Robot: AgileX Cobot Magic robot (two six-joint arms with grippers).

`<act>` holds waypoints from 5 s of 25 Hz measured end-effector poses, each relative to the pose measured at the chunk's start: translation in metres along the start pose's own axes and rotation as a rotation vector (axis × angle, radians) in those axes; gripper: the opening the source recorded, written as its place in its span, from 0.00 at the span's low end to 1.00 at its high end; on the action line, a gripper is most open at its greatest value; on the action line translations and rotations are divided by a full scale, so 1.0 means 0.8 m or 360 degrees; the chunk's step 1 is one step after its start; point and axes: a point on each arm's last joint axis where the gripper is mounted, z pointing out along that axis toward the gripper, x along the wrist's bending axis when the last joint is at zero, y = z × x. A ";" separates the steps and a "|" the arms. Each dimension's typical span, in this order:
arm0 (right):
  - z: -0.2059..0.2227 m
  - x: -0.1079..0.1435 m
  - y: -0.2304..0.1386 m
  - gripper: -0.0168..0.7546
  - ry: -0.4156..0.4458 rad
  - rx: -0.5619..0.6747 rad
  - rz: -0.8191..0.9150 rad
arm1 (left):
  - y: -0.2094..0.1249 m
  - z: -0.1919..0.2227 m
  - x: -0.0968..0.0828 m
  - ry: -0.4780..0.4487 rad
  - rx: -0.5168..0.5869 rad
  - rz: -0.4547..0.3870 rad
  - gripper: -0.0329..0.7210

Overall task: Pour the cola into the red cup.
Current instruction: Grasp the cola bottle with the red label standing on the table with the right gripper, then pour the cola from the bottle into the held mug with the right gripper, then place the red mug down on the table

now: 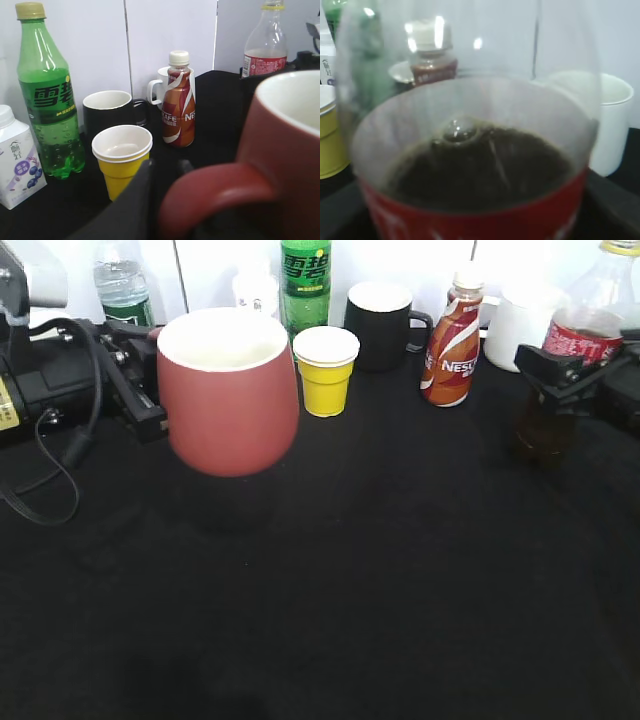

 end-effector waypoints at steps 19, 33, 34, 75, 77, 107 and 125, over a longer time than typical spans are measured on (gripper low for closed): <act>-0.018 0.038 0.052 0.67 0.0421 -0.0139 -0.0329 | 0.011 0.036 -0.041 -0.0234 -0.0035 0.0052 0.17; -0.077 0.071 0.171 0.67 0.0218 -0.0647 -0.1837 | 0.044 0.120 -0.124 -0.0482 -0.0044 0.0146 0.17; -0.076 0.070 0.170 0.67 0.0193 -0.0628 -0.1951 | 0.044 0.120 -0.124 -0.0482 -0.0044 0.0146 0.17; -0.072 0.062 0.159 0.67 0.0115 -0.0473 -0.2636 | 0.023 0.157 -0.116 -0.0479 -0.0035 0.0153 0.17; -0.072 0.062 0.159 0.67 0.0115 -0.0473 -0.2638 | 0.023 0.157 -0.116 -0.0479 -0.0034 0.0154 0.17; -0.075 0.064 0.170 0.67 0.0404 -0.0370 -0.0031 | -0.113 0.037 0.122 0.0924 -0.0046 -0.0046 0.17; -0.056 0.051 0.144 0.66 0.0331 -0.0251 0.0077 | -0.121 -0.019 0.076 0.0959 0.0021 -0.0137 0.48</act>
